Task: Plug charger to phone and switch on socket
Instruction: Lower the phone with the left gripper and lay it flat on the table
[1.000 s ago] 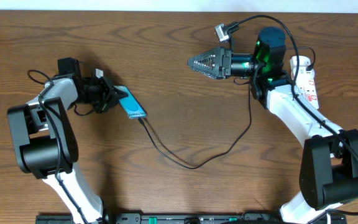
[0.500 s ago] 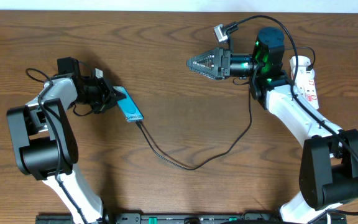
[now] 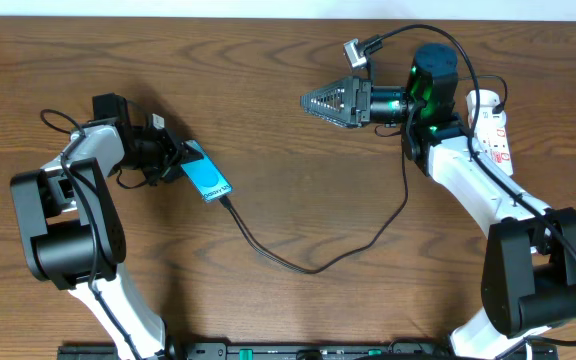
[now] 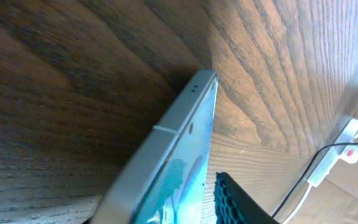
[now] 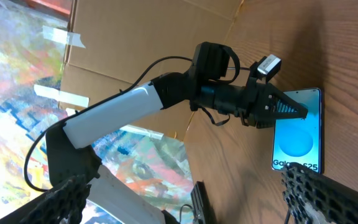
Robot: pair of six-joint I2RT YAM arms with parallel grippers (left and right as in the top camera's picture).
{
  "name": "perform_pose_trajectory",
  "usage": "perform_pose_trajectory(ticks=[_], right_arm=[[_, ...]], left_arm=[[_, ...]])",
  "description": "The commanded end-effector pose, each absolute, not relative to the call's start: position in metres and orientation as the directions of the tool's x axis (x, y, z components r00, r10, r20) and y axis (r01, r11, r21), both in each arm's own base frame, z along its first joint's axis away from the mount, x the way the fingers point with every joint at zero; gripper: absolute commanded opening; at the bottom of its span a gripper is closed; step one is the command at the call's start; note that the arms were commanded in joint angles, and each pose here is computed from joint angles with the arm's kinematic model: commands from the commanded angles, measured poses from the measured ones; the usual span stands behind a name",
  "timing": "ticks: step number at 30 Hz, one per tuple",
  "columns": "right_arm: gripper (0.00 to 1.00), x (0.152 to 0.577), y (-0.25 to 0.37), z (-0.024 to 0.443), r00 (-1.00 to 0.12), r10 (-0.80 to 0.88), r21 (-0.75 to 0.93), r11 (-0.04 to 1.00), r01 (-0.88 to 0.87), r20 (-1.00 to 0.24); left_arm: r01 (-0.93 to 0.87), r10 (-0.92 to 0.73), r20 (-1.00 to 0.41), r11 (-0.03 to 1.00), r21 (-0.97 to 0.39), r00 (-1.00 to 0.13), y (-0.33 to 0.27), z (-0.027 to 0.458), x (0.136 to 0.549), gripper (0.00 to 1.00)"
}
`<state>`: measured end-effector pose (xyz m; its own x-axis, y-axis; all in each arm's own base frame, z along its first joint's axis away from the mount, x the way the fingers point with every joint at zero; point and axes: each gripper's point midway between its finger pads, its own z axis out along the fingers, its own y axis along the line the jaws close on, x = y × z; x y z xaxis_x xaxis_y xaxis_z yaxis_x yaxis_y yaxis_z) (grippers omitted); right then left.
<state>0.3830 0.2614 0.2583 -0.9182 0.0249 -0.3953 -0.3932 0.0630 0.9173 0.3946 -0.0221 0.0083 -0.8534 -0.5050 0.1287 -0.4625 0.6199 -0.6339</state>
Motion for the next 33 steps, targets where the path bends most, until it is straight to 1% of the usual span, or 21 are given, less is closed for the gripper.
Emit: perform_pose_trajectory(ticks=[1, 6, 8, 15, 27, 33], right_arm=[[0.99, 0.380, 0.265, 0.263, -0.911, 0.009, 0.910, 0.051, -0.412, -0.413], [0.99, 0.380, 0.265, 0.263, -0.910, 0.009, 0.909, 0.051, -0.413, -0.414], [0.99, 0.380, 0.265, 0.263, -0.910, 0.010, 0.909, 0.051, -0.413, -0.414], [0.99, 0.380, 0.266, 0.263, -0.910, 0.009, 0.909, 0.051, -0.413, -0.414], [0.99, 0.379, 0.268, 0.263, -0.910, 0.004, 0.909, 0.049, -0.413, -0.414], [0.99, 0.379, 0.268, 0.263, -0.910, 0.004, 0.909, 0.049, -0.414, -0.414]], left_arm=[[-0.457, -0.496, 0.117, 0.650, -0.607, -0.860, -0.017, 0.006, 0.391, 0.40], [-0.479, -0.501, 0.135, 0.662, -0.576, -0.855, -0.015, 0.002, 0.384, 0.49], [-0.494, -0.505, 0.149, 0.669, -0.555, -0.850, -0.013, 0.000, 0.380, 0.50], [-0.536, -0.519, 0.179, 0.703, -0.467, -0.836, -0.004, -0.008, 0.364, 0.50], [-0.566, -0.529, 0.209, 0.726, -0.392, -0.823, 0.003, -0.013, 0.350, 0.52], [-0.579, -0.535, 0.222, 0.744, -0.333, -0.815, 0.010, -0.016, 0.340, 0.52]])
